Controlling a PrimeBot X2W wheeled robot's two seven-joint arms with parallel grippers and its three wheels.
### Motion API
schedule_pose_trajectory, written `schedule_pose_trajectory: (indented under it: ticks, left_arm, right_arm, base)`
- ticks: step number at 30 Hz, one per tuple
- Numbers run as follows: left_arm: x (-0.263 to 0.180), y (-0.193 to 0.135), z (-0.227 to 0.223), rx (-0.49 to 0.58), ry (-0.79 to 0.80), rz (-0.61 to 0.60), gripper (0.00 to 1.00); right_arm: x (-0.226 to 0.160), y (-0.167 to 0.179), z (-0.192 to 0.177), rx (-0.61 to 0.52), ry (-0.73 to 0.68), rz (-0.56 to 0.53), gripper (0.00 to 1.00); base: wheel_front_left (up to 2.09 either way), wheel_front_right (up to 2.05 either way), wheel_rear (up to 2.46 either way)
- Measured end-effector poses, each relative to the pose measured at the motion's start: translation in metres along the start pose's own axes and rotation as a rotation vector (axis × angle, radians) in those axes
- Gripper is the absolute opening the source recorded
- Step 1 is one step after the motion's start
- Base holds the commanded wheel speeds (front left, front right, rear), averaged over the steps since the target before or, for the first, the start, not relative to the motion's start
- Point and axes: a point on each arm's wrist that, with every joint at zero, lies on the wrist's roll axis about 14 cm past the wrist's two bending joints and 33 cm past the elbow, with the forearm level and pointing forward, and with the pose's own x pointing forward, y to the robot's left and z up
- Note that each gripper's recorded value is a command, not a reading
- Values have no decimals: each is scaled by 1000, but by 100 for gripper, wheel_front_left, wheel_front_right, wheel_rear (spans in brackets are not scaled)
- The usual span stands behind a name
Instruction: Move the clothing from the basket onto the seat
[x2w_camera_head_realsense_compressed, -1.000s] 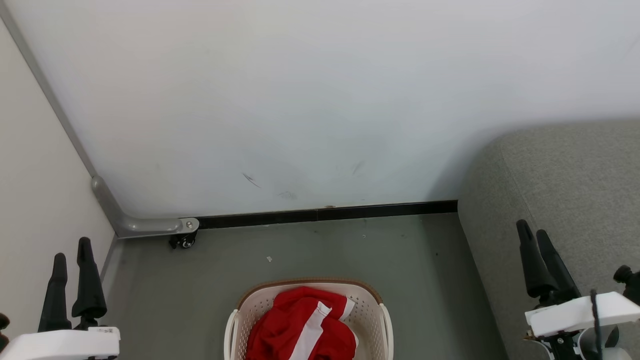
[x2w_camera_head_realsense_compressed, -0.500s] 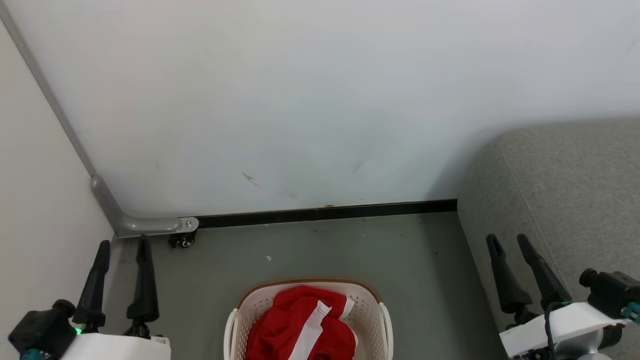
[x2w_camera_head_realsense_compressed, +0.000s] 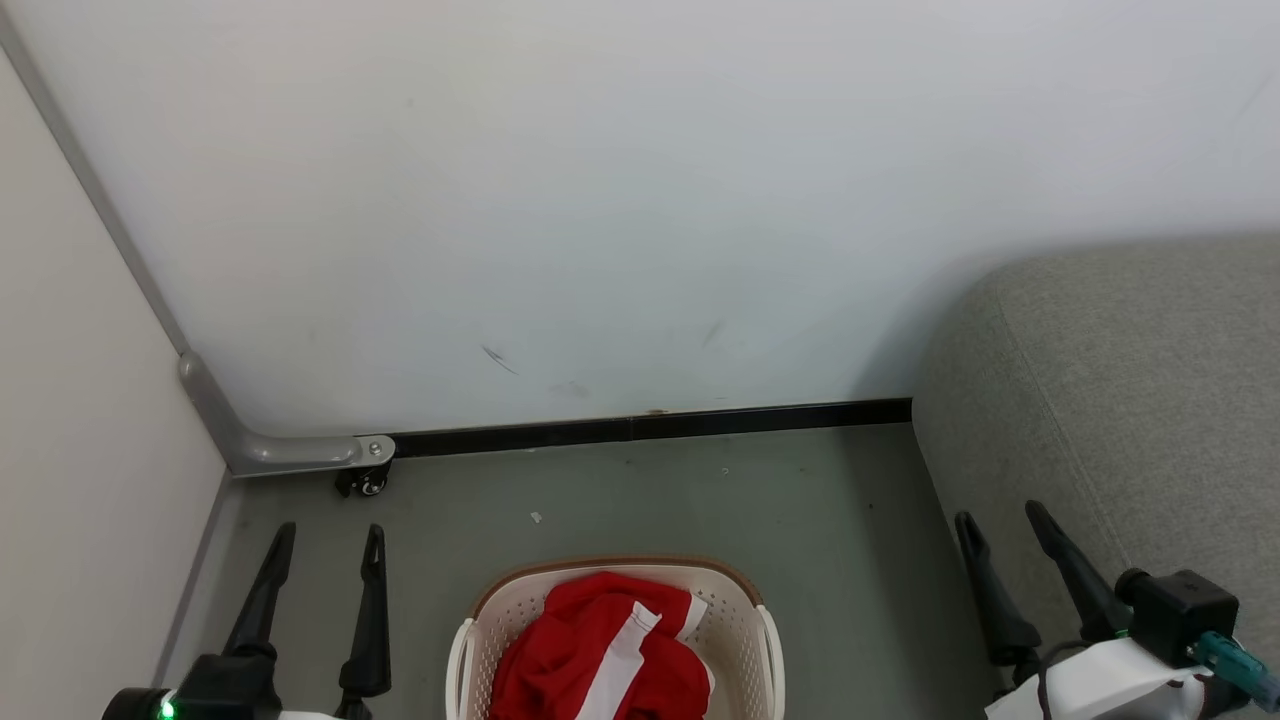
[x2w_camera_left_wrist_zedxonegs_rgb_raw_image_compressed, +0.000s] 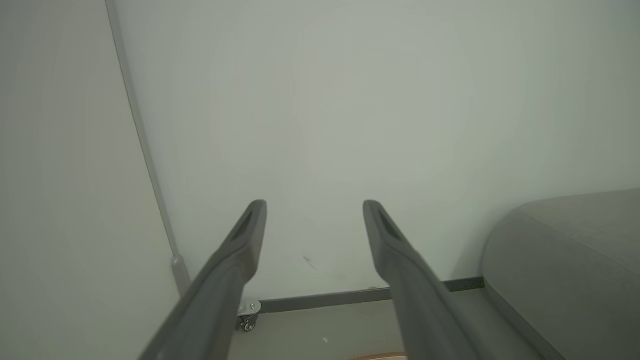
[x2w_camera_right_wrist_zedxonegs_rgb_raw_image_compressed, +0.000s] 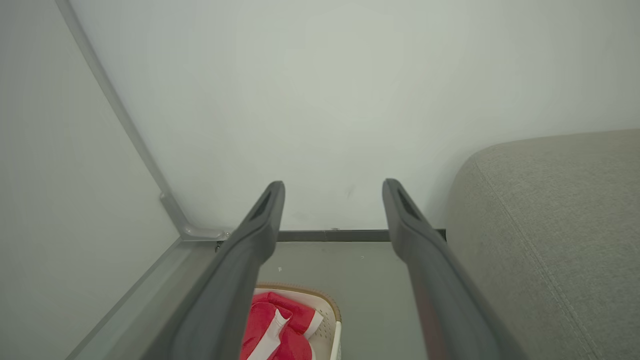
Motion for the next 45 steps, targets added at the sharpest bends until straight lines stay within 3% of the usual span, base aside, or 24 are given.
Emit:
schedule_pose_trajectory:
  ticks: [9,45]
  left_arm:
    - [-10,-16,-18,105,40,-34,100]
    - [-18,-25,-45,69,126,-47,100]
  right_arm:
    - [-11,-1,-25,-122,76,10,100]
    - [-10,-3,-34,-103,102,-4,100]
  base:
    - [0,0,0]
    - [0,0,0]
